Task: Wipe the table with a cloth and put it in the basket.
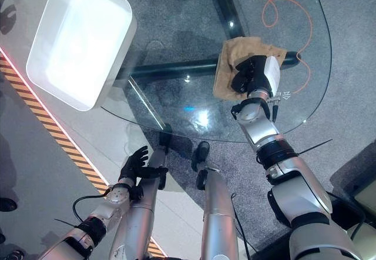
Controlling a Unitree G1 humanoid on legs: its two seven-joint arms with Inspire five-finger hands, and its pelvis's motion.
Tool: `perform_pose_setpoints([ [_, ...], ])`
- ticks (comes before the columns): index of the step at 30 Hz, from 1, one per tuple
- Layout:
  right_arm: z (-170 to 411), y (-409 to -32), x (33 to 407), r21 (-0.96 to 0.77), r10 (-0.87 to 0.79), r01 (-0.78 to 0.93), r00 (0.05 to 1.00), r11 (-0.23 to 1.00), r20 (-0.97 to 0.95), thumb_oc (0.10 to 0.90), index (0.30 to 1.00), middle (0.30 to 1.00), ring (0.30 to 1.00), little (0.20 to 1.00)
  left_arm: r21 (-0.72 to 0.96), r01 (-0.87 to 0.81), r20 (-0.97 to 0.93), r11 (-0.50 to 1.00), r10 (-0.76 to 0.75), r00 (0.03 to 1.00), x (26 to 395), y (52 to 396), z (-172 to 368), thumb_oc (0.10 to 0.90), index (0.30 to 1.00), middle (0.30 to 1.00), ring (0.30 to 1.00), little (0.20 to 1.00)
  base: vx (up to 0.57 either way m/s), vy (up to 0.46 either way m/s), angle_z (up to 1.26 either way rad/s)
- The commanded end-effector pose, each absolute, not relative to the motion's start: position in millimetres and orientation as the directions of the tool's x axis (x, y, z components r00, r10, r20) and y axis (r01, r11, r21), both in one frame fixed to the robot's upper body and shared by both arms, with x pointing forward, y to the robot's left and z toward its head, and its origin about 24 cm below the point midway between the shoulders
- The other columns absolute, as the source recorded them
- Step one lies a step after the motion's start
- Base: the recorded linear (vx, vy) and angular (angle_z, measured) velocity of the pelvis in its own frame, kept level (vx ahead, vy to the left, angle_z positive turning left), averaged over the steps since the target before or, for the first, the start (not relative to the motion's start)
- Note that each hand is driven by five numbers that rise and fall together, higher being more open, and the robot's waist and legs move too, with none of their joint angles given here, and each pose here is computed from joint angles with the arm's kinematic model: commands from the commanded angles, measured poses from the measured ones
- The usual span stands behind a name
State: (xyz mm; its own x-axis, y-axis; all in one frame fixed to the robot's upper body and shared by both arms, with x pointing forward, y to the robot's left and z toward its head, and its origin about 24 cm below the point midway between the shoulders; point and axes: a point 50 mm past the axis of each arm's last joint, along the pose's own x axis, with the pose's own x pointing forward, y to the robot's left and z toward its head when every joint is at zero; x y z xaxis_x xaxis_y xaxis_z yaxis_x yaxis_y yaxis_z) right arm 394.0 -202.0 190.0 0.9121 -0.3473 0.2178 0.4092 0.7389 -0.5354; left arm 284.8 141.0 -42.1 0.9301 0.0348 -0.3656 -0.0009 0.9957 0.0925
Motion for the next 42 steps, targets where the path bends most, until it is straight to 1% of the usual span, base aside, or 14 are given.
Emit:
perform_pose_setpoints([
  [1, 189, -54, 377, -0.472, 0.202, -0.082, 0.957, 0.878, 0.21, 0.111, 0.309, 0.309, 0.309, 0.211, 0.105, 0.03, -0.364, 0.994, 0.01, 0.931, 275, 132, -46, 0.8, 0.9, 0.9, 0.9, 0.9, 0.0, 0.0, 0.0],
  [2, 188, -57, 378, -0.47, 0.175, -0.055, 0.961, 0.881, 0.215, 0.16, 0.352, 0.352, 0.352, 0.26, 0.106, 0.033, -0.364, 0.994, 0.008, 0.931, 275, 132, -46, 0.8, 0.9, 0.9, 0.9, 0.9, 0.0, 0.0, 0.0],
  [4, 188, -57, 378, -0.47, 0.175, -0.055, 0.961, 0.881, 0.215, 0.16, 0.352, 0.352, 0.352, 0.26, 0.106, 0.033, -0.364, 0.994, 0.008, 0.931, 275, 132, -46, 0.8, 0.9, 0.9, 0.9, 0.9, 0.0, 0.0, 0.0],
  [5, 189, -66, 381, -0.468, 0.108, 0.017, 0.965, 0.883, 0.239, 0.454, 0.604, 0.604, 0.604, 0.554, 0.11, 0.037, -0.369, 0.993, 0.006, 0.93, 274, 131, -47, 0.8, 0.9, 0.9, 0.9, 0.9, 0.0, -0.038, 0.0],
  [6, 191, -71, 382, -0.455, 0.081, 0.043, 0.965, 0.889, 0.25, 0.394, 0.552, 0.552, 0.552, 0.494, 0.111, 0.036, -0.371, 0.993, 0.008, 0.929, 274, 131, -48, 0.8, 0.9, 0.9, 0.9, 0.9, 0.0, -0.043, 0.0],
  [7, 192, -72, 382, -0.452, 0.07, 0.056, 0.964, 0.89, 0.258, 0.449, 0.599, 0.599, 0.599, 0.549, 0.111, 0.036, -0.371, 0.993, 0.008, 0.928, 273, 131, -48, 0.8, 0.9, 0.9, 0.9, 0.9, 0.0, 0.0, 0.0],
  [8, 192, -74, 383, -0.451, 0.061, 0.065, 0.963, 0.89, 0.261, 0.449, 0.599, 0.599, 0.599, 0.549, 0.112, 0.036, -0.372, 0.993, 0.009, 0.928, 273, 132, -48, 0.8, 0.9, 0.9, 0.9, 0.9, 0.0, 0.0, 0.0],
  [9, 195, -79, 383, -0.455, 0.034, 0.102, 0.959, 0.884, 0.28, 0.8, 0.9, 0.9, 0.9, 0.9, 0.112, 0.036, -0.373, 0.993, 0.008, 0.928, 273, 132, -49, 0.8, 0.9, 0.9, 0.9, 0.9, 0.0, 0.0, 0.0],
  [11, 198, -90, 384, -0.452, -0.043, 0.187, 0.95, 0.872, 0.309, 0.8, 0.9, 0.9, 0.9, 0.9, 0.111, 0.034, -0.375, 0.993, 0.01, 0.927, 272, 132, -49, 0.8, 0.9, 0.9, 0.9, 0.9, 0.0, 0.0, 0.0],
  [19, 210, -115, 383, -0.447, -0.217, 0.404, 0.885, 0.798, 0.412, 0.8, 0.9, 0.9, 0.9, 0.9, 0.11, 0.015, -0.375, 0.994, 0.027, 0.927, 270, 133, -51, 0.8, 0.9, 0.9, 0.9, 0.9, 0.0, 0.0, 0.0],
  [28, 210, -127, 368, -0.373, -0.372, 0.598, 0.767, 0.709, 0.522, 0.8, 0.9, 0.9, 0.9, 0.9, 0.088, -0.019, -0.368, 0.996, 0.05, 0.928, 267, 132, -52, 0.8, 0.9, 0.9, 0.9, 0.9, 0.0, 0.011, 0.0],
  [31, 208, -133, 361, -0.326, -0.448, 0.681, 0.698, 0.656, 0.559, 0.8, 0.9, 0.9, 0.9, 0.9, 0.084, -0.029, -0.37, 0.996, 0.058, 0.927, 266, 132, -53, 0.8, 0.9, 0.9, 0.9, 0.9, 0.0, 0.0, 0.0],
  [36, 208, -140, 354, -0.255, -0.506, 0.745, 0.622, 0.616, 0.597, 0.8, 0.9, 0.9, 0.9, 0.9, 0.081, -0.043, -0.377, 0.996, 0.071, 0.924, 264, 134, -56, 0.8, 0.9, 0.9, 0.9, 0.9, 0.0, 0.0, 0.0],
  [42, 205, -142, 347, -0.213, -0.526, 0.76, 0.595, 0.614, 0.608, 0.8, 0.9, 0.9, 0.9, 0.9, 0.076, -0.055, -0.38, 0.996, 0.08, 0.922, 262, 136, -57, 0.8, 0.9, 0.9, 0.9, 0.9, 0.0, 0.0, 0.0],
])
